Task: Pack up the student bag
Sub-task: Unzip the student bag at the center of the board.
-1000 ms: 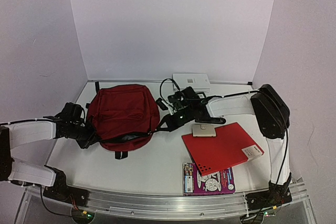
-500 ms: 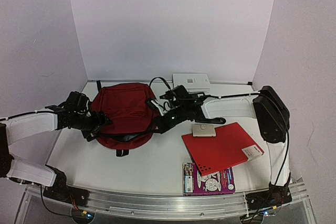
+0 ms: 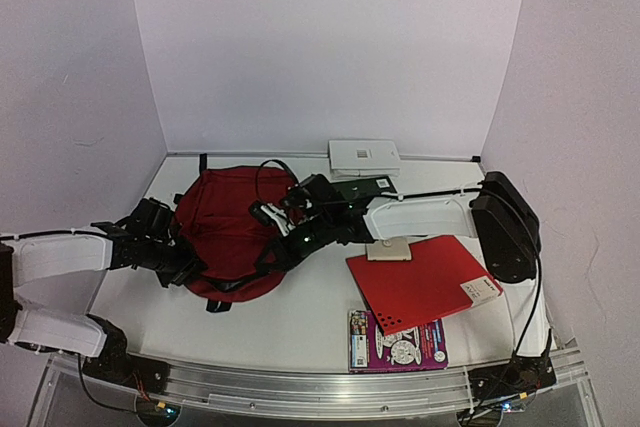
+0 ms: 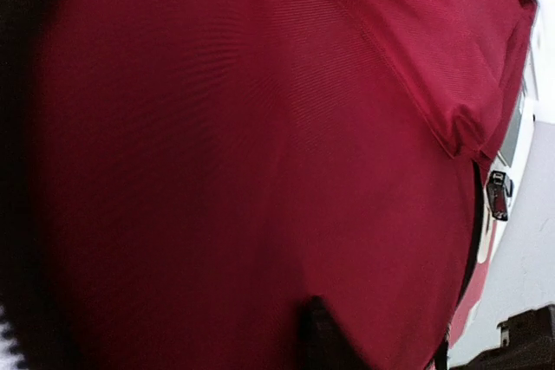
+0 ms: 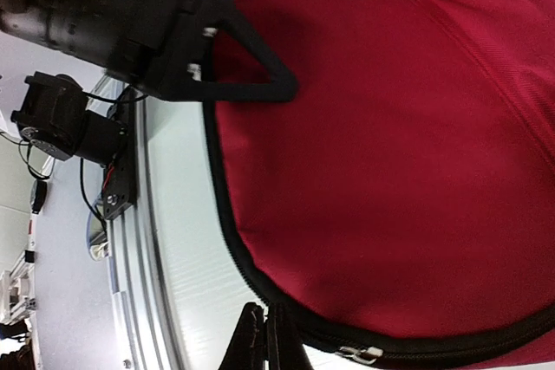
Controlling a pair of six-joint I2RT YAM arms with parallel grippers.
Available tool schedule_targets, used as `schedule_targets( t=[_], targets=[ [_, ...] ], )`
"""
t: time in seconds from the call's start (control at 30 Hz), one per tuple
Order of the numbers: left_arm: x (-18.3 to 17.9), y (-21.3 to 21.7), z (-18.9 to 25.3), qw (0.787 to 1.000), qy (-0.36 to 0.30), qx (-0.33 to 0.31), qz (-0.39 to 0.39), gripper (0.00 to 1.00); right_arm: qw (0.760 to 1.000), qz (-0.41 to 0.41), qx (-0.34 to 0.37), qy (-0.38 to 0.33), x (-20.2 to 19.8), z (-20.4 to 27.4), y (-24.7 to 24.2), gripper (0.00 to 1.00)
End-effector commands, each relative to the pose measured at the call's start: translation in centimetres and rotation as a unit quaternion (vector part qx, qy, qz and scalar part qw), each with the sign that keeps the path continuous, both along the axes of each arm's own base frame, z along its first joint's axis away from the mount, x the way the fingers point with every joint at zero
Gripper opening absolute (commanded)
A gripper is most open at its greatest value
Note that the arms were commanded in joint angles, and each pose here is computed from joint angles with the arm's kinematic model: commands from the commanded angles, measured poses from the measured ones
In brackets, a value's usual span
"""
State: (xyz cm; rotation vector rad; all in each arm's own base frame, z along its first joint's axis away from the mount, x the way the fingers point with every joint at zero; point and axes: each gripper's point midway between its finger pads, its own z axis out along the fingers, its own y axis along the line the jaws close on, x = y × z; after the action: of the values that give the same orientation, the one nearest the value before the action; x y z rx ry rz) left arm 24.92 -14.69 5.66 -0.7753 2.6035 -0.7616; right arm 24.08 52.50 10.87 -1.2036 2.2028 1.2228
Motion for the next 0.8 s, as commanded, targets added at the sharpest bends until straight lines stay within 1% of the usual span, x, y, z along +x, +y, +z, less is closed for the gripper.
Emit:
schedule_targets(
  t=[0.0,0.03,0.07,0.13,0.23,0.33,0.4,0.47,0.5,0.53,0.6,0.67,0.73,0.77],
  targets=[
    [0.2,3.2,2.4,0.998,-0.028,0.030,0.051,0.08,0.999,-0.022,0.000,-0.039,2.0,1.9,-2.7,0.00],
    [0.3,4.1,2.4,0.998,-0.024,0.029,0.059,0.02,0.999,-0.032,-0.008,-0.038,2.9,1.3,-3.7,0.00],
    [0.3,4.8,2.3,0.997,-0.017,0.026,0.064,0.00,0.998,-0.039,-0.014,-0.038,3.7,0.9,-4.5,0.00],
    [0.4,5.7,2.1,0.997,-0.010,0.016,0.071,0.00,0.997,-0.063,-0.024,-0.039,6.1,0.2,-6.5,0.00],
    [0.8,6.5,2.3,0.997,-0.008,0.018,0.073,0.00,0.993,-0.095,-0.044,-0.052,9.5,-1.2,-9.4,0.00],
    [1.7,6.7,2.2,0.997,-0.002,0.019,0.069,0.00,0.990,-0.119,-0.059,-0.058,12.0,-2.5,-11.6,0.00],
    [2.5,6.7,2.3,0.998,-0.002,0.013,0.067,0.00,0.988,-0.125,-0.063,-0.059,12.9,-3.0,-12.2,0.00],
    [3.3,6.5,2.4,0.998,-0.004,0.009,0.063,0.00,0.990,-0.118,-0.057,-0.050,12.6,-3.1,-12.0,0.00],
    [3.8,6.3,2.6,0.998,-0.008,0.004,0.056,0.02,0.992,-0.112,-0.051,-0.038,12.0,-3.1,-11.7,0.00],
    [4.2,6.0,2.9,0.999,-0.015,-0.001,0.046,0.06,0.993,-0.105,-0.045,-0.027,11.5,-3.0,-11.1,0.00],
    [5.0,5.1,3.9,0.999,-0.033,-0.006,0.015,0.20,0.995,-0.088,-0.034,-0.015,10.1,-2.5,-9.8,0.00],
    [5.2,4.5,5.8,0.998,-0.063,0.008,-0.021,0.42,0.997,-0.067,-0.024,-0.009,8.4,-1.8,-8.3,0.00],
    [4.6,4.1,7.7,0.995,-0.086,0.026,-0.052,0.64,0.999,-0.051,-0.016,0.003,6.9,-1.5,-6.8,0.00],
    [4.3,3.8,8.8,0.992,-0.102,0.028,-0.068,0.71,0.999,-0.046,-0.012,0.007,6.5,-1.4,-6.3,0.00]
  ],
)
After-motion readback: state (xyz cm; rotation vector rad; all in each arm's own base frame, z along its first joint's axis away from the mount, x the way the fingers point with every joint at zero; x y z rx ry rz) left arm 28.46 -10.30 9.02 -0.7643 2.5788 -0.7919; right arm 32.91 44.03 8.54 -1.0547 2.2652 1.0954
